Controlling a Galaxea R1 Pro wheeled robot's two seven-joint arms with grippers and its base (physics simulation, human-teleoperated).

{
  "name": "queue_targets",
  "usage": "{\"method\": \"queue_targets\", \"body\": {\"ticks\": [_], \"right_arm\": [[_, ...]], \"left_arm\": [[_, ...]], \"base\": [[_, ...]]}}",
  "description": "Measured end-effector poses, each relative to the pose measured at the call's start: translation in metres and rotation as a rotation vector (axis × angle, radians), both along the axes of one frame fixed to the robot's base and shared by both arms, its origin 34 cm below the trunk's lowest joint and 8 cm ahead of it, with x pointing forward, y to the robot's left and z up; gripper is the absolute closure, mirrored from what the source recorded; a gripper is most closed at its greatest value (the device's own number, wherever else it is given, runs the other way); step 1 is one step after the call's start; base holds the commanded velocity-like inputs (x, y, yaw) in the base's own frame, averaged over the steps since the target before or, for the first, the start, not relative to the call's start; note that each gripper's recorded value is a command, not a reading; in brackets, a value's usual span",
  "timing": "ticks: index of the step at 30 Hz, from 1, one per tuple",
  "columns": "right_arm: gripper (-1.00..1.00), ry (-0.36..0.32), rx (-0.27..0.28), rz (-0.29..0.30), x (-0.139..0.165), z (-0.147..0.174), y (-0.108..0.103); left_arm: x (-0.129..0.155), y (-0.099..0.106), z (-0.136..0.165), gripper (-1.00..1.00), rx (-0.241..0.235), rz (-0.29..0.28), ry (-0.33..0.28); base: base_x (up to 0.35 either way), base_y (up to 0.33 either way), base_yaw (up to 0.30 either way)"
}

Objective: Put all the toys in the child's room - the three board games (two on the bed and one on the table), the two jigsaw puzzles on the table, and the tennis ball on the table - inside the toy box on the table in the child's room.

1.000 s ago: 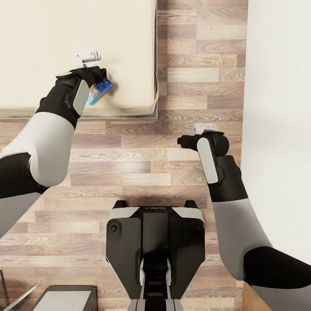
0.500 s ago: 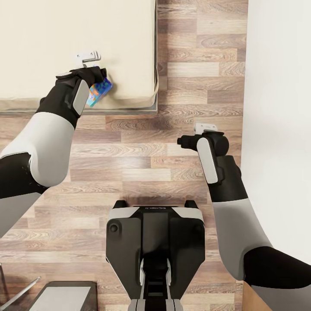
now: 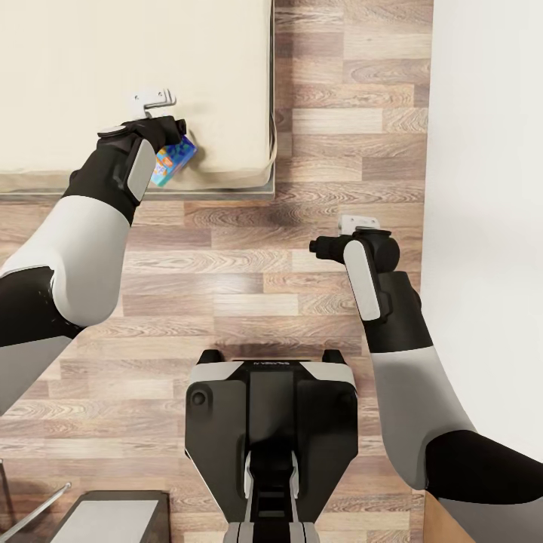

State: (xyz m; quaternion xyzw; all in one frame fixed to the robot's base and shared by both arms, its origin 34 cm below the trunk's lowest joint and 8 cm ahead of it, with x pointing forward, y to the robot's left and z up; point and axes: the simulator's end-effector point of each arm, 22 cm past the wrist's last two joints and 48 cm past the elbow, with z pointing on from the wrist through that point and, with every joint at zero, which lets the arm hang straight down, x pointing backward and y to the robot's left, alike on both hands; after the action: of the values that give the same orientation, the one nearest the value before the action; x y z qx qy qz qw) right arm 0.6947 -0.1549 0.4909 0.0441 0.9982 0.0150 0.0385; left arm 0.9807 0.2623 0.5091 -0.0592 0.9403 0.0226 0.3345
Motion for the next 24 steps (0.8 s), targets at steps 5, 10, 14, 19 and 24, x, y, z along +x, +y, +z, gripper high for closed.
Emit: {"method": "queue_targets", "body": {"ticks": [5, 10, 14, 19, 24], "right_arm": [[-1.00, 0.000, 0.000, 0.000, 0.000, 0.000, 0.000], [-1.00, 0.000, 0.000, 0.000, 0.000, 0.000, 0.000], [-1.00, 0.034, 0.004, 0.001, -0.016, -0.007, 0.001], [-1.00, 0.056, 0.003, 0.004, -0.026, -0.012, 0.002], [-1.00, 0.073, 0.002, 0.006, -0.036, -0.015, 0.002]], "left_arm": [[0.000, 0.000, 0.000, -1.00, 0.000, 0.000, 0.000], [0.000, 0.000, 0.000, -1.00, 0.000, 0.000, 0.001], [-0.002, -0.011, 0.000, -1.00, -0.005, -0.009, -0.015], [-0.003, -0.010, 0.001, -1.00, -0.003, -0.004, -0.025], [0.005, -0.005, 0.009, -1.00, 0.007, 0.001, -0.055]], "base": [[0.000, 0.000, 0.000], [0.000, 0.000, 0.000], [0.000, 0.000, 0.000], [0.000, 0.000, 0.000], [0.000, 0.000, 0.000]]}}
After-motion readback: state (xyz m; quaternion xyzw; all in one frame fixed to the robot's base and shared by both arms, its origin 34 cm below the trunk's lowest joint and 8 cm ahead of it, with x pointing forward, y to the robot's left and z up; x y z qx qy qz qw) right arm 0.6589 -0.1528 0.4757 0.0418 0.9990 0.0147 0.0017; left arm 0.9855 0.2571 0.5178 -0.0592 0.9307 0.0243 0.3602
